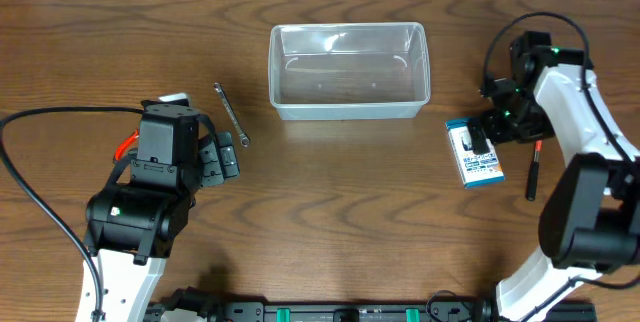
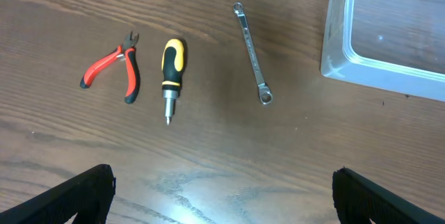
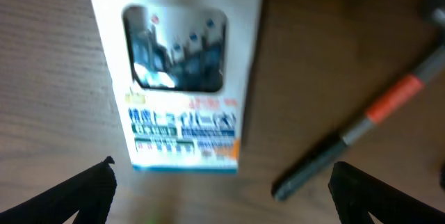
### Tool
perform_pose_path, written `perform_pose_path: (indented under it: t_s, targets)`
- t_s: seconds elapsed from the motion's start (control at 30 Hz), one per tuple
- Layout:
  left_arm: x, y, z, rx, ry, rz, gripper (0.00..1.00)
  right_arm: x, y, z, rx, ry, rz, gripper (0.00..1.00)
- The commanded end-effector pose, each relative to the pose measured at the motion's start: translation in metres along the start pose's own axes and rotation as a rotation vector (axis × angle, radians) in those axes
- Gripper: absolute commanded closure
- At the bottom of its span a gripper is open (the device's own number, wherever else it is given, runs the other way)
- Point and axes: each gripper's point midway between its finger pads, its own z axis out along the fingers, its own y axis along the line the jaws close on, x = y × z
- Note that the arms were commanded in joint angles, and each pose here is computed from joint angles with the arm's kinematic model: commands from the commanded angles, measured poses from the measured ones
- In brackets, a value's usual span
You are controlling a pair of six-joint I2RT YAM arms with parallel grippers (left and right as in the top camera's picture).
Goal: Pack container
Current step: 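Lower the right gripper onto the teal-white tool box and grasp it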
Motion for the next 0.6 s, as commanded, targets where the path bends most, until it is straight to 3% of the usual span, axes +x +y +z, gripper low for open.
perform_pose_path:
  t_s: [0.0, 0.57]
  targets:
    - [-0.001, -0.001, 0.000, 0.000, 0.001, -0.006, 0.02, -0.004, 0.012, 0.011, -0.038, 0.013, -0.087, 0.01]
    - [0.001, -0.002, 0.006, -0.008, 0.024, -0.001, 0.02, -0.020, 0.025, 0.024, -0.026, -0.020, -0.147, 0.01]
